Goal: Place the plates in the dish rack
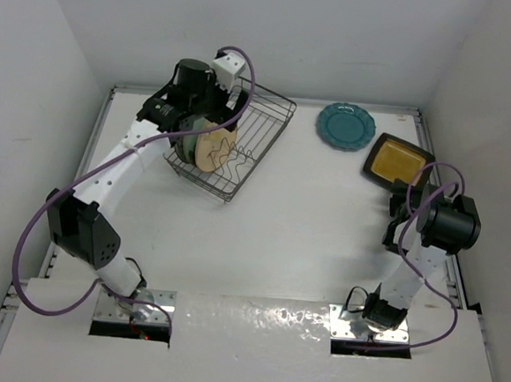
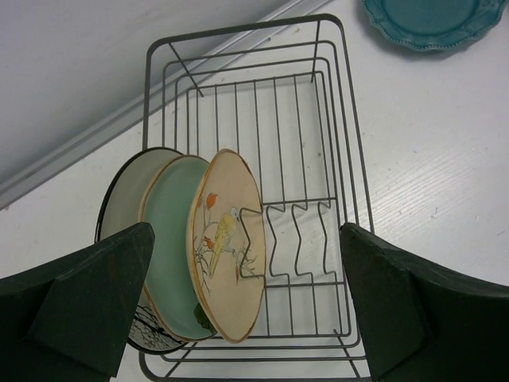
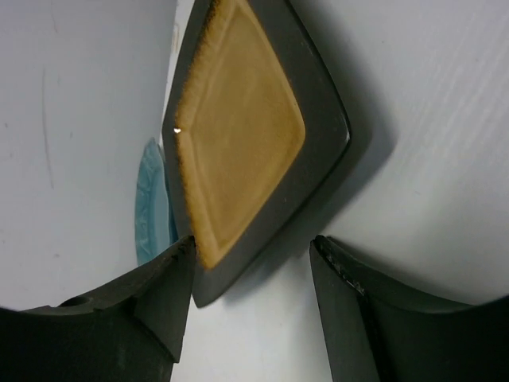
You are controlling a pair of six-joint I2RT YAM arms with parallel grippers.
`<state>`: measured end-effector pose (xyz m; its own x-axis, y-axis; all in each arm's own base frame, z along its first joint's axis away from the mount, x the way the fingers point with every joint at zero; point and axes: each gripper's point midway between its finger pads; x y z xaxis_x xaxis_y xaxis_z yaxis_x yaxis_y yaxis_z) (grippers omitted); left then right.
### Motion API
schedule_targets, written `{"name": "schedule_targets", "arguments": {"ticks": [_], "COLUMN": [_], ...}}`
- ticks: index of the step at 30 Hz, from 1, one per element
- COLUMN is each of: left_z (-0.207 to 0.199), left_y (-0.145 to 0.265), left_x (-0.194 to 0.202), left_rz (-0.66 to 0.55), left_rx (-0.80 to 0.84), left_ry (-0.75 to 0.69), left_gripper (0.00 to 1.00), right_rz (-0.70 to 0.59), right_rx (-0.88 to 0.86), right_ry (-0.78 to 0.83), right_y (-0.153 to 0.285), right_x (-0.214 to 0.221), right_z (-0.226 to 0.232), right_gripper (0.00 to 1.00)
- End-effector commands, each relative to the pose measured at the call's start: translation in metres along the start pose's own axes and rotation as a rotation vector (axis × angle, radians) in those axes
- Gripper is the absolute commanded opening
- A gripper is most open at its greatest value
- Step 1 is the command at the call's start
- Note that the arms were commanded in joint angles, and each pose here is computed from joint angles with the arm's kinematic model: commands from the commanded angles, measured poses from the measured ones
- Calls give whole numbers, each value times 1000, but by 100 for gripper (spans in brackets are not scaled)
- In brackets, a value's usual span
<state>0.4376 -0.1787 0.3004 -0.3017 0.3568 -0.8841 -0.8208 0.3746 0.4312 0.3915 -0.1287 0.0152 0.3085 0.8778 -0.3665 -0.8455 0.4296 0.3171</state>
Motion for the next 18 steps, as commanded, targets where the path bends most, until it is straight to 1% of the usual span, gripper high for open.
{"name": "schedule_targets", "arguments": {"ticks": [1,4,7,11,14,17,18], "left_z": [-2,-3,-4,-6,-4,-2,-2], "left_y": [1,-1,-6,-12,-14,-16,-15], "left_x": [-16,-15,-14,-16,-17,-18,-18], "left_rz": [-30,-24,-14,-8,-5,-3,-3], "left_rx": [25,31,37,46,40,31,31], "left_ry": [2,10,15,26,24,23,24], "left_gripper": [100,100,100,100,100,100,100], "right_rz": [3,-24,-11,-3,6,12,16], "right_rx": [106,137,125,152,165,173,178], "right_ry": [-42,-42,-47,-55,-76,-81,-75], "right_y": [-5,-8,-18,-28,-34,-39,-41], "right_x": [6,0,-2,1,2,2,3], "right_z": [-33,-44,-42,-49,-54,-57,-58], "right_gripper": [59,57,56,49,49,45,42]}}
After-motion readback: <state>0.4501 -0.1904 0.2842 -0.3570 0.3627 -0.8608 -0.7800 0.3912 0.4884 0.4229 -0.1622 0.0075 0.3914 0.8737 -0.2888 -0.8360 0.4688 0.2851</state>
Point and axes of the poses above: each gripper's point midway between its finger pads, its own y axis back along the fingers, its own z axis along the line the jaws close on, x = y × z, and after that the axes turned 2 degrees about -y, right-handed
